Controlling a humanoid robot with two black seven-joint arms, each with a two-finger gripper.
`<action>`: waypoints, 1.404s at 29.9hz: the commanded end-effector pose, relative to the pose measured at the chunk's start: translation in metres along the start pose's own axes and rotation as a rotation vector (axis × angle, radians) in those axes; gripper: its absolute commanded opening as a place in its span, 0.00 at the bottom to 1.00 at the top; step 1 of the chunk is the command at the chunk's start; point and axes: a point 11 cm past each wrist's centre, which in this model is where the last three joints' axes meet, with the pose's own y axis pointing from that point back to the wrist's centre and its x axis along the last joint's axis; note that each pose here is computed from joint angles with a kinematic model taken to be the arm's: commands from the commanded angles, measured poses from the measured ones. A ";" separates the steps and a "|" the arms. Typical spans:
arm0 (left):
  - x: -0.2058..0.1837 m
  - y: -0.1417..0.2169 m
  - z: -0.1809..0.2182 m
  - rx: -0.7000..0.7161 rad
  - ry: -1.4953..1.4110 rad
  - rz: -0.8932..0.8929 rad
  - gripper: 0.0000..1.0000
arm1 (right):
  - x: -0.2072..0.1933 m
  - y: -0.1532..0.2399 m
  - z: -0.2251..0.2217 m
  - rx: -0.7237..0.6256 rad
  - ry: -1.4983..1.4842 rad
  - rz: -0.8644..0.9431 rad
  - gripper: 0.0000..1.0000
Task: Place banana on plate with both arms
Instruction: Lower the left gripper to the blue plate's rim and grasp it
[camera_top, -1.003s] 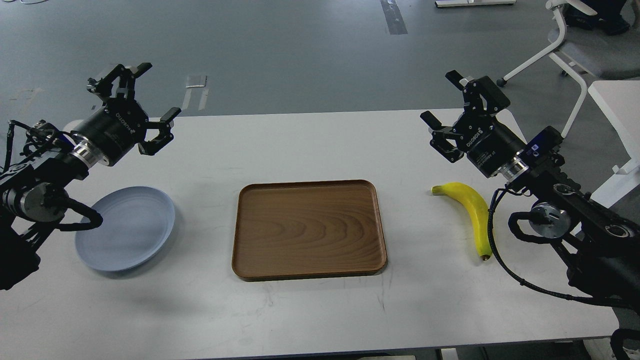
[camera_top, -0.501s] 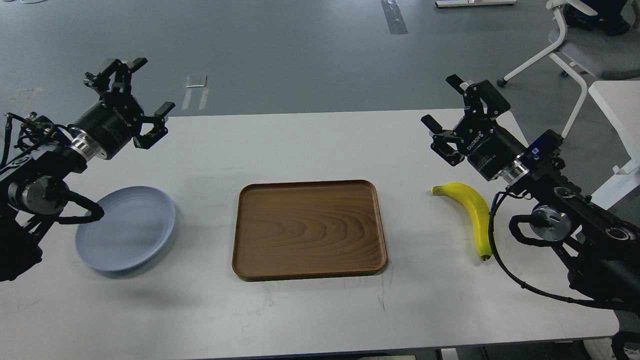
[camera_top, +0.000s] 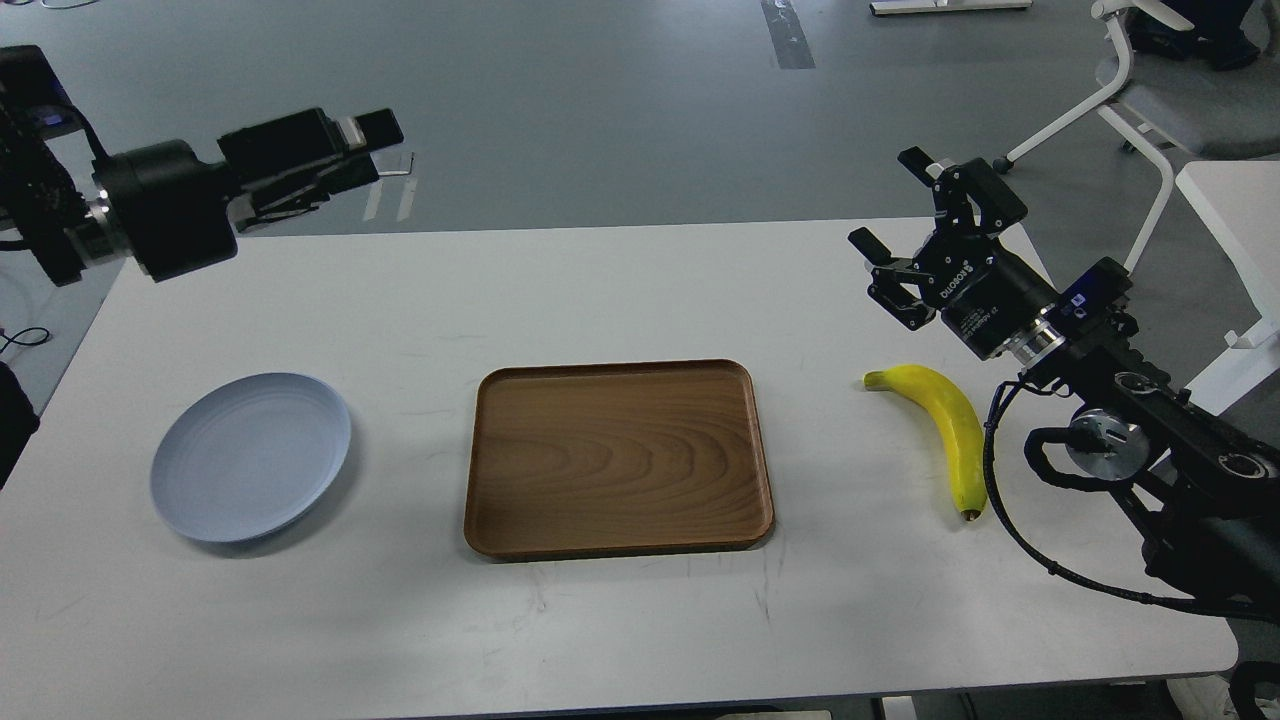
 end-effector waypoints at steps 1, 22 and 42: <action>-0.030 0.011 -0.015 0.129 -0.163 -0.164 0.98 | 0.000 0.000 -0.001 0.000 0.001 0.000 1.00; -0.079 0.125 -0.166 0.708 -0.151 -0.372 0.98 | 0.006 0.006 -0.003 -0.004 0.014 0.010 1.00; -0.132 0.164 -0.223 0.876 -0.050 -0.336 0.95 | 0.012 0.015 -0.001 -0.018 0.018 0.027 1.00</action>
